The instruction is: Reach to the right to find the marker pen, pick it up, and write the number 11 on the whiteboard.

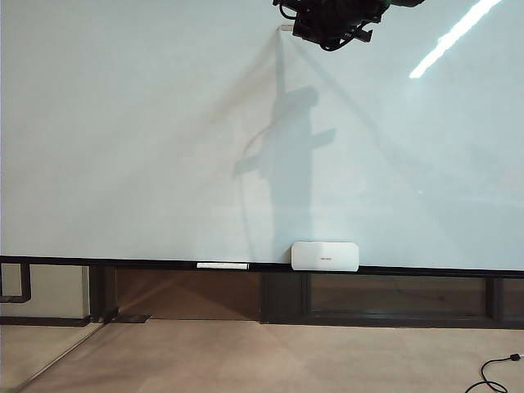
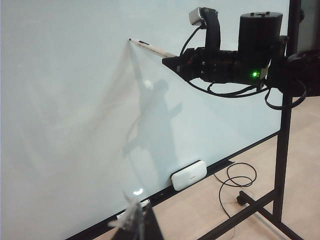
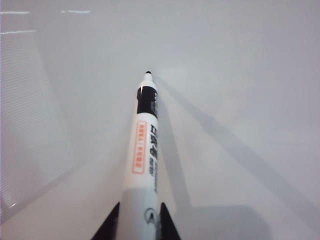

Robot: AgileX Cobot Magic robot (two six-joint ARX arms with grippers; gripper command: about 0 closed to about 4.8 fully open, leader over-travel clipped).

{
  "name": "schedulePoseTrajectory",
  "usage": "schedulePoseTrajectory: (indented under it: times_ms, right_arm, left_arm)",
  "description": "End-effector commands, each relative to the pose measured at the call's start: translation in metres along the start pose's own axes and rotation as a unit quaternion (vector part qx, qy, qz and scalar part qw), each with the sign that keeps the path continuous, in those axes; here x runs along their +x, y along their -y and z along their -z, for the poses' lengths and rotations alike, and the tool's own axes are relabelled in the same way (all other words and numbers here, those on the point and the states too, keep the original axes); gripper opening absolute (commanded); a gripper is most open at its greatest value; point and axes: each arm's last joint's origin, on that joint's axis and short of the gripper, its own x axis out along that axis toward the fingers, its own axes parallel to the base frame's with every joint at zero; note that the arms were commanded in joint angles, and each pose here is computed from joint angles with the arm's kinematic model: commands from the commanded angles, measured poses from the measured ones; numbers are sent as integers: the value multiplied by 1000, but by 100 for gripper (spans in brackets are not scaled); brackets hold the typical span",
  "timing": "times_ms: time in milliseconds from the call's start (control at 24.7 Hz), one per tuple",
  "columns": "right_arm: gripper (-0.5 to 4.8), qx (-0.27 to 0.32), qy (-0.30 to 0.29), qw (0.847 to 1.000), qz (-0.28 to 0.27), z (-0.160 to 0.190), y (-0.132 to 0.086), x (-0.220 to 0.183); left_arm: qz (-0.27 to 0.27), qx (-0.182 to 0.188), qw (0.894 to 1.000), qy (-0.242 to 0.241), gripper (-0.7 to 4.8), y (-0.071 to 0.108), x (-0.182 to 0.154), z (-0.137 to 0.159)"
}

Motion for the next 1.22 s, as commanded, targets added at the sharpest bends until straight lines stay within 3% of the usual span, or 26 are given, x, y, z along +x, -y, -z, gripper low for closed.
schedulePoseTrajectory:
  times_ms: [41,689,1215]
  right_arm:
    - [-5,-2,16,1000,-2,-3,-1,1]
    - [-5,-2,4,1000,10,3,10,2]
    - [-5,2,-57,998,21,23,14,5]
  left_arm:
    - [-2,12,1000,9,-5,0,-1,-3]
    - [-1,12,1000,8,-5,0,-1,-2]
    - [-1,12,1000,8,-5,0,-1,-3]
